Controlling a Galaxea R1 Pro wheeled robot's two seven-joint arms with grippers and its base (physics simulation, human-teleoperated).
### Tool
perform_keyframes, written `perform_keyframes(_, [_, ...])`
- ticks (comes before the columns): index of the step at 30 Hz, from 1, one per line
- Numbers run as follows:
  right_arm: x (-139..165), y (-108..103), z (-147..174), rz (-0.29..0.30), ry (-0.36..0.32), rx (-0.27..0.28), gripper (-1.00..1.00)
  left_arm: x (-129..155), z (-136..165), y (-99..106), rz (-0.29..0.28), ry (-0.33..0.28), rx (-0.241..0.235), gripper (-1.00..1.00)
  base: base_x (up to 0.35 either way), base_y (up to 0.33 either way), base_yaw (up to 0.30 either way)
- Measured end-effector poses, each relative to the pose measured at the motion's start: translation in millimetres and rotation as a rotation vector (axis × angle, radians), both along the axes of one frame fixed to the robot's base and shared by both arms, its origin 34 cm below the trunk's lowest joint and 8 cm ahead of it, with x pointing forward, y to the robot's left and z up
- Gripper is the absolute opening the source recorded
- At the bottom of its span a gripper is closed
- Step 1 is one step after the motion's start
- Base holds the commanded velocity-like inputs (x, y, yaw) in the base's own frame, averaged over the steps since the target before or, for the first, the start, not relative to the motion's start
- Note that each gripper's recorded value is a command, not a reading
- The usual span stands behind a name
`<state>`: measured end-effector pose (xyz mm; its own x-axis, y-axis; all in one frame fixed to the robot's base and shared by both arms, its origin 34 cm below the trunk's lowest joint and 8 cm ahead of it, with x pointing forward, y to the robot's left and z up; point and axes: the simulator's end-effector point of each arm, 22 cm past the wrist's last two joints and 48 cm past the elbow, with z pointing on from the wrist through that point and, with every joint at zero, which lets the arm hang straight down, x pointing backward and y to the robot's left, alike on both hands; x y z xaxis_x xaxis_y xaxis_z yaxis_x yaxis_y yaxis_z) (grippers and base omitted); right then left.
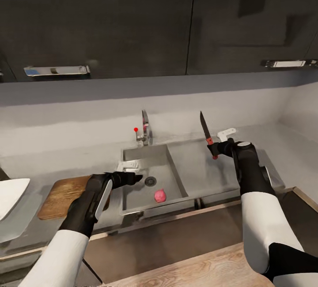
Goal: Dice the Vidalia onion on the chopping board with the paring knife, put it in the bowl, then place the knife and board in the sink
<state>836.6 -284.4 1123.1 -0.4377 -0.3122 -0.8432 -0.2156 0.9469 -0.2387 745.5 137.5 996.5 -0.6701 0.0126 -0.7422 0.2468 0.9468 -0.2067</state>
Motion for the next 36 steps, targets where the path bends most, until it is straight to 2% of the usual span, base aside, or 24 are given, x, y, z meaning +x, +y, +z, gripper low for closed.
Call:
perform_keyframes(3, [0,1,0,0.001,0.0,0.002,-1.0,-6,-18,-32,-0.018,0.062,-0.028,1.0,0.0,0.0,0.031])
perform_keyframes(4, [0,1,0,0.001,0.0,0.003,-1.0,-5,-26,-38,-0.014,0.09,-0.019,1.0,0.0,0.0,0.011])
perform_keyframes(8, [0,1,0,0.002,0.0,0.003,-1.0,3,-30,-35,0.021,0.094,0.019,1.0,0.0,0.0,0.004])
perform_keyframes(11, [0,1,0,0.002,0.0,0.004,-1.0,13,-22,-34,0.037,0.046,0.023,1.0,0.0,0.0,0.0])
perform_keyframes(16, [0,1,0,0.002,-0.001,0.004,-1.0,19,-10,-34,0.043,0.009,0.02,1.0,0.042,-0.026,0.0])
perform_keyframes(26, [0,1,0,0.002,-0.001,0.004,-1.0,20,-9,-34,0.043,0.007,0.02,1.0,0.194,-0.176,0.0])
perform_keyframes(32, [0,1,0,0.002,0.0,0.003,-1.0,19,-10,-35,0.039,0.009,0.023,1.0,0.049,-0.036,0.003])
perform_keyframes(36, [0,1,-1,0.002,0.0,0.004,-1.0,9,-21,-46,-0.002,0.048,0.056,1.0,0.003,-0.002,0.096])
